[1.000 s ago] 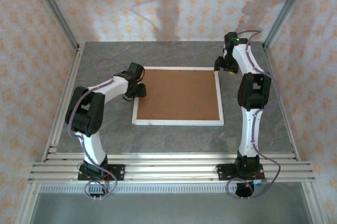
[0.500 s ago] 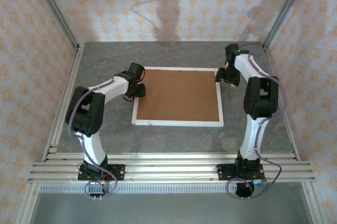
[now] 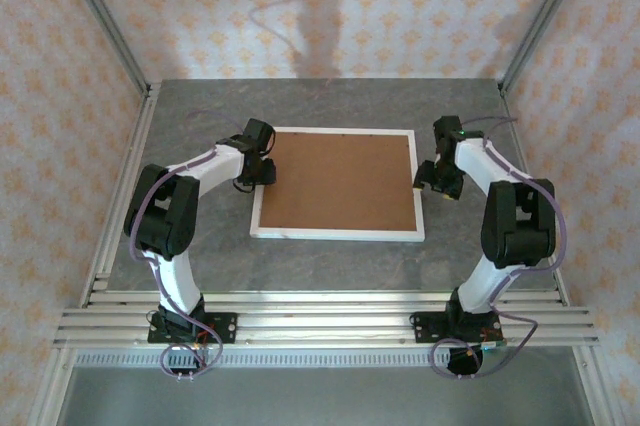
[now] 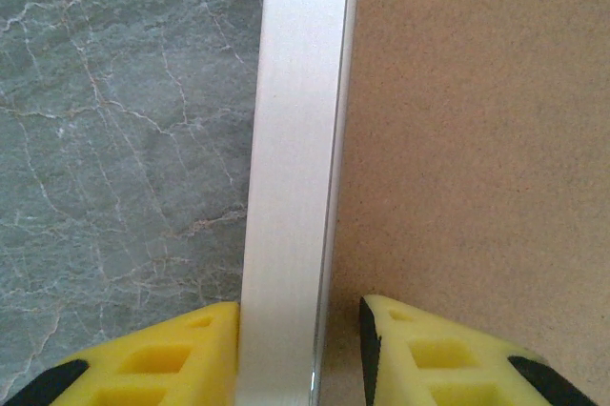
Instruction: Put the photo into the frame
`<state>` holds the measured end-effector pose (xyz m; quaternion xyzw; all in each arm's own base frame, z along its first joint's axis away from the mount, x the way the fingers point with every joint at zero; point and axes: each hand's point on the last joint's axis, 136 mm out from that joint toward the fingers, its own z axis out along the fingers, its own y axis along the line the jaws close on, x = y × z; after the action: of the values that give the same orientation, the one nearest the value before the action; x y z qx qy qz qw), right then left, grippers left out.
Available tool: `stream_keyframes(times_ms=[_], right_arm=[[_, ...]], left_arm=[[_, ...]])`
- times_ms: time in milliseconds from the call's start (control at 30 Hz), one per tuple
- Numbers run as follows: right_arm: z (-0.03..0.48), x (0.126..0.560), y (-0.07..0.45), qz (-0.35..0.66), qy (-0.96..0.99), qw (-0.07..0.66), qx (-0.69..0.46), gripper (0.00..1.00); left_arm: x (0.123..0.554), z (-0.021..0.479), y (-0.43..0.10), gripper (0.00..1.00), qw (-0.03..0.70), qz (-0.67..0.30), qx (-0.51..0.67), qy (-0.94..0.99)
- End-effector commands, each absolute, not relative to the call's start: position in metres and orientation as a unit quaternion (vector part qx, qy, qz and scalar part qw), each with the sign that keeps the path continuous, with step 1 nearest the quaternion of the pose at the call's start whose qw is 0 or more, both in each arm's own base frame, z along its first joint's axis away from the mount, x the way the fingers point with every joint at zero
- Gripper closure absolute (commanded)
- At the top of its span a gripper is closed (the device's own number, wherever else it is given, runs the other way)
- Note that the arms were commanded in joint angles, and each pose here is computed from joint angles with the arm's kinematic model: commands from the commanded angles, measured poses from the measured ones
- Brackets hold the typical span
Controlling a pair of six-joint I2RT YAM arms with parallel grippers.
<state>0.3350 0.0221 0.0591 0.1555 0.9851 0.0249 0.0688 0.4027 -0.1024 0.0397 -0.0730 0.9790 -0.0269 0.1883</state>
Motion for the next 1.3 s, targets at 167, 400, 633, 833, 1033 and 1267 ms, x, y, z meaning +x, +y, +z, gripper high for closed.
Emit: stream_keyframes(times_ms=[167, 400, 633, 833, 1033, 1267], right_arm=[[0.044, 0.328, 0.032, 0.022, 0.987, 0.062, 0.148, 0.33], [0.033, 0.321, 0.034, 0.014, 0.988, 0.047, 0.143, 0.33], [0.011, 0.316, 0.039, 0.015, 0.990, 0.016, 0.142, 0.33], [-0.002, 0.317, 0.052, 0.029, 0.992, -0.008, 0.120, 0.33], [-0.006, 0.313, 0.061, 0.020, 0.996, -0.046, 0.073, 0.32], [0.010, 0.321, 0.071, 0.046, 0.996, -0.031, 0.062, 0.33]], left_arm=[[0.404, 0.048, -0.110, 0.64, 0.192, -0.028, -0.062, 0.979], [0.403, 0.047, -0.112, 0.64, 0.191, -0.032, -0.062, 0.979], [0.403, 0.049, -0.113, 0.64, 0.193, -0.032, -0.060, 0.979], [0.403, 0.047, -0.116, 0.64, 0.191, -0.040, -0.062, 0.979], [0.403, 0.049, -0.118, 0.64, 0.195, -0.044, -0.063, 0.978], [0.402, 0.054, -0.115, 0.64, 0.200, -0.038, -0.064, 0.977]])
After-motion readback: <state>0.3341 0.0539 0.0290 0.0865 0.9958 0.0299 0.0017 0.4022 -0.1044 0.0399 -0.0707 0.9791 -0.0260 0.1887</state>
